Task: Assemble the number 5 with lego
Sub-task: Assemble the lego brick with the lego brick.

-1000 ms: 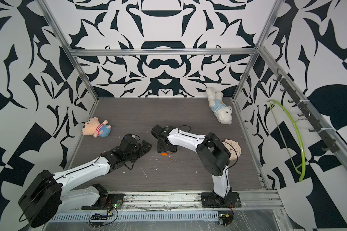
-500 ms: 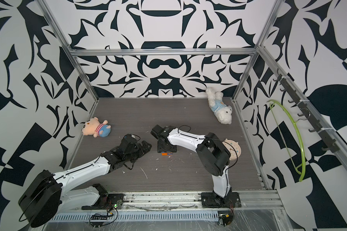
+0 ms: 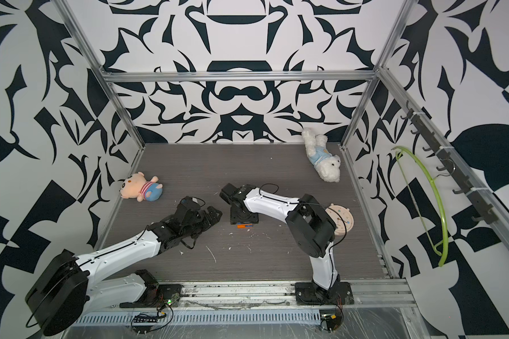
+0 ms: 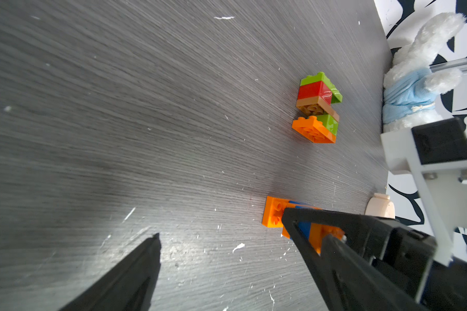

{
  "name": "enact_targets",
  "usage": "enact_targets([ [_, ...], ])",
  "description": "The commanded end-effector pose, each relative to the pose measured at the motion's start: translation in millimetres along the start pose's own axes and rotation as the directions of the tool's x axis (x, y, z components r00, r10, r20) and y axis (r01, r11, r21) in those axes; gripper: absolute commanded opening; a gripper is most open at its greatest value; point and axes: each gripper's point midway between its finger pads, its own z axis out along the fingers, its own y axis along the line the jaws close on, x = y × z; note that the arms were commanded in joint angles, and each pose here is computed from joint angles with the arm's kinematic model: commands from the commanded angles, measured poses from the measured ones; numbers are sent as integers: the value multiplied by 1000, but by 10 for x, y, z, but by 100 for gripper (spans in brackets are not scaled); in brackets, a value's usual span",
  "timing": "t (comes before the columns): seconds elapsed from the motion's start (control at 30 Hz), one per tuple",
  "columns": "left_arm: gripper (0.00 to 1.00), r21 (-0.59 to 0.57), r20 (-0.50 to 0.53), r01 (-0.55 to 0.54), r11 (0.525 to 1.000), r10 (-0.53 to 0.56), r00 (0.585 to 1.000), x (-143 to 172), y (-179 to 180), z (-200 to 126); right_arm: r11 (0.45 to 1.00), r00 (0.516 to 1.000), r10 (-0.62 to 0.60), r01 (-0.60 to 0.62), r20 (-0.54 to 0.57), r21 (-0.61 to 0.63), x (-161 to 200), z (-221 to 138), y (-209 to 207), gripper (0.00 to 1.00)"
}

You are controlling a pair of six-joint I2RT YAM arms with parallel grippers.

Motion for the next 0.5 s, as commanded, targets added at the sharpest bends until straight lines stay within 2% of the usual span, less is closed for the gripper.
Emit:
enact_targets([
  [0.0,99,0,14,-5,1000,5,1000,-47,-20,-39,999,999,1,1,-54,40,126,113,-60,63],
  [0.27,99,-4,25,-15,1000,15,1000,-70,-23,-70,1000,1000,-4,4,8,-30,19,-171,17,78],
  [0.47,99,-7,27,-21,1000,21,999,-80,-31,-73,997,997,2,4,73,-72,-62,-455,-25,84],
])
